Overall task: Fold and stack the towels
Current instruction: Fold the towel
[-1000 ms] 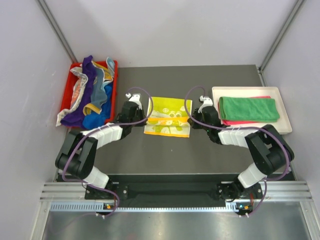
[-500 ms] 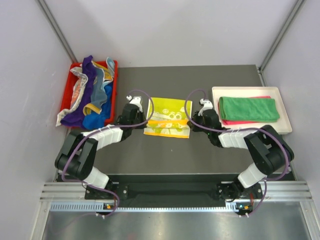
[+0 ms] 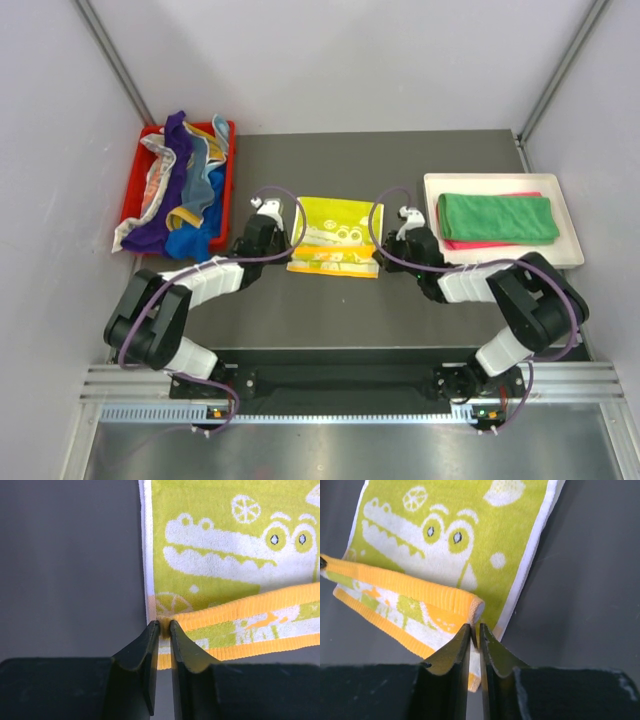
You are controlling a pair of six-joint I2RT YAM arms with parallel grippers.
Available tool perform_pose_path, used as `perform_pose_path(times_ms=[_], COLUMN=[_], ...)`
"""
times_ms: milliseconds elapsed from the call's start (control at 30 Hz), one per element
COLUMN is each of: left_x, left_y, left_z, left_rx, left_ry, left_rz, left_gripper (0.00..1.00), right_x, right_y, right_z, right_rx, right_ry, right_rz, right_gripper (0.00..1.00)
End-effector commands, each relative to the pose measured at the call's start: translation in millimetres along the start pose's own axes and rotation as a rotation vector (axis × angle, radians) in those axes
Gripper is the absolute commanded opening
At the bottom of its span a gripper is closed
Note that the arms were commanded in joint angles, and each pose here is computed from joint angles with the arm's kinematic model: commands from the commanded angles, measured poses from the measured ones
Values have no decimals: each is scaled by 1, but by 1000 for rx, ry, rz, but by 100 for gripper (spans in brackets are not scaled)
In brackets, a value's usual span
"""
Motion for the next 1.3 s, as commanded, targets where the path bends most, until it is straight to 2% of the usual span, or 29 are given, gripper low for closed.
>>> perform_pose_path(times_ms=[0,67,433,567,733,900,1000,1100,1133,1267], left_x=[-4,-6,-16,-19,-16,-9,-6,-3,-3,-2], left_y=[-9,-13,-45,-45,-19,4,10,11,11,14], left_z=[-11,-12,-32,-39,-33,-22,-12,-2,0,8], left_rx=[-74,-77,-150,-168,-96,-13,37,65,73,127], left_ry=[-6,-3,9,0,-35,-42,-50,-67,-70,-87], left_rz=[7,9,50,51,-28,-111,-123,-120,-119,-116], left_gripper=[20,22,24,25,24,32,36,41,42,45], right_x=[12,13,23,27,30,25,22,22,22,20], right_y=[-9,-14,-40,-41,-29,-15,-11,-11,-12,-12], right_z=[-11,-13,-38,-48,-40,-16,-4,8,11,22], right_rx=[-76,-88,-146,-158,-92,13,62,103,110,139], right_ry=[-5,-5,-7,-10,-2,15,31,18,17,38], right_rz=[-70,-63,-61,-58,-42,56,113,151,167,192], right_gripper=[14,21,25,26,25,25,31,39,44,50])
Point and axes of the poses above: each gripper's point midway between its finger pads, its own y axis out along the fingers, its own x axis along the line the jaws close on, z = x × y, the point moved 10 cm from there along -y, back along the fingers, and after that the axes turned 4 degrees about -y, right-handed, at the moved point
